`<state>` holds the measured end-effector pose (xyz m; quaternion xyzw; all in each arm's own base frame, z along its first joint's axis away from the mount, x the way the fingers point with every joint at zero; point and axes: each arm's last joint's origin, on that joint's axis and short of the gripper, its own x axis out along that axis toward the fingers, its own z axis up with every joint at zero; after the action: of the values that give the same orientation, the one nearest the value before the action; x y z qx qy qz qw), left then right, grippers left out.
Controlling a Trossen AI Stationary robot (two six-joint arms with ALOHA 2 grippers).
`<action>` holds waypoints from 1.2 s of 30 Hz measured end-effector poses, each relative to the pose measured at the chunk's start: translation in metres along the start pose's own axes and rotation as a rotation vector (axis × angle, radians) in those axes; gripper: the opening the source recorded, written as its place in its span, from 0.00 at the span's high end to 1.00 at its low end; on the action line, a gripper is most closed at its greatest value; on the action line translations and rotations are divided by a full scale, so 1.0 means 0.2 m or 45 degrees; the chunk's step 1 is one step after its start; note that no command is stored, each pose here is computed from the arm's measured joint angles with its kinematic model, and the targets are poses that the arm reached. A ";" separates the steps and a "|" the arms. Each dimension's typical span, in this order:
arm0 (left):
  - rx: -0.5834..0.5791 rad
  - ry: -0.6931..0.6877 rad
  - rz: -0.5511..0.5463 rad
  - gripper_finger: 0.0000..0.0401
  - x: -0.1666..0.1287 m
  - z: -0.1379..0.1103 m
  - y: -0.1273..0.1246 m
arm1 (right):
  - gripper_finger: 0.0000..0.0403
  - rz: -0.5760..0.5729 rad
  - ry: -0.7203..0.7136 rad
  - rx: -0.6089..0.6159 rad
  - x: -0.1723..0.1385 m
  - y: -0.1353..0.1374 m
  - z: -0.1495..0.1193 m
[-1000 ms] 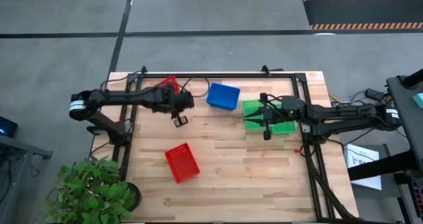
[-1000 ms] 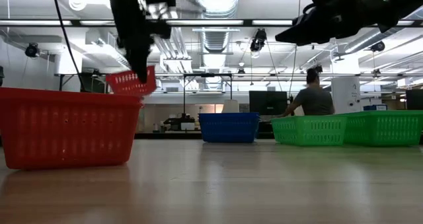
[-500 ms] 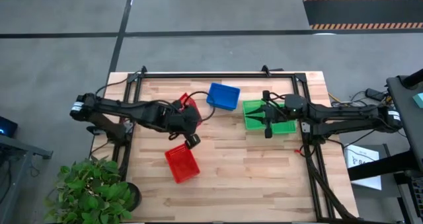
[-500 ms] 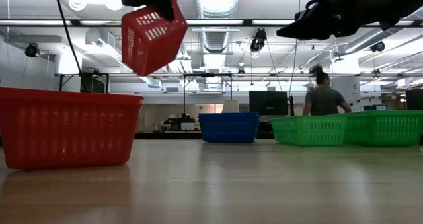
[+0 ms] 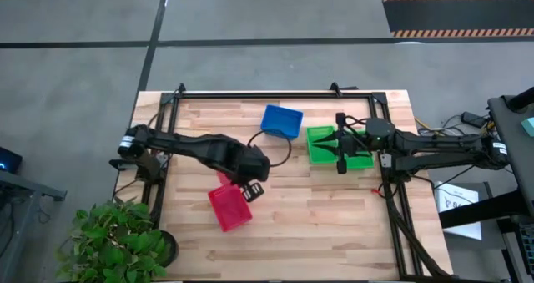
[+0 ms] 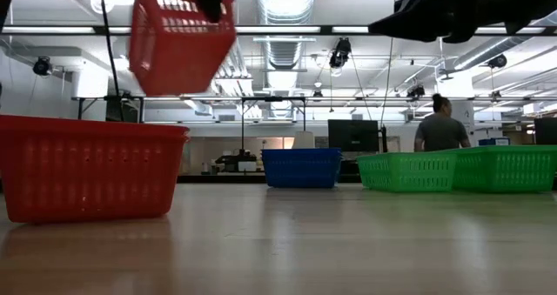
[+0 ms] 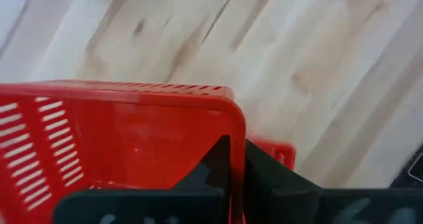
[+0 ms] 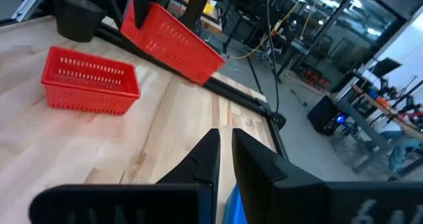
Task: Stack baskets by color
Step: Stack the red bin on top of the bottom red bin
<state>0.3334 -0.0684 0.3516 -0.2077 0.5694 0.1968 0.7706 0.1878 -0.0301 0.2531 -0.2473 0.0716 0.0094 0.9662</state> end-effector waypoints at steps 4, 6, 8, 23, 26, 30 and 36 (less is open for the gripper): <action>-0.074 0.098 0.038 1.00 -0.01 -0.07 -0.09 | 0.92 -0.020 -0.033 -0.029 0.00 -0.01 0.01; -0.092 0.117 0.030 1.00 0.01 -0.12 -0.15 | 0.92 -0.027 -0.045 -0.038 0.00 -0.01 0.02; -0.086 0.141 0.048 1.00 0.04 -0.16 -0.20 | 0.92 -0.027 -0.044 -0.053 0.00 -0.01 0.02; 0.123 0.275 0.190 1.00 0.29 -0.29 -0.39 | 0.92 -0.045 -0.074 -0.057 0.00 -0.02 0.03; 0.188 0.289 0.197 1.00 0.31 -0.31 -0.41 | 0.92 -0.043 -0.070 -0.055 0.00 -0.02 0.03; 0.228 0.254 0.152 1.00 0.34 -0.32 -0.43 | 0.92 -0.042 -0.071 -0.045 0.00 -0.02 0.03; 0.221 0.206 0.136 1.00 0.35 -0.31 -0.44 | 0.92 -0.042 -0.071 -0.034 0.00 -0.02 0.03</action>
<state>0.3509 -0.1712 0.2762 -0.1250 0.6549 0.1701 0.7257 0.1889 -0.0303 0.2592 -0.2609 0.0406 0.0014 0.9645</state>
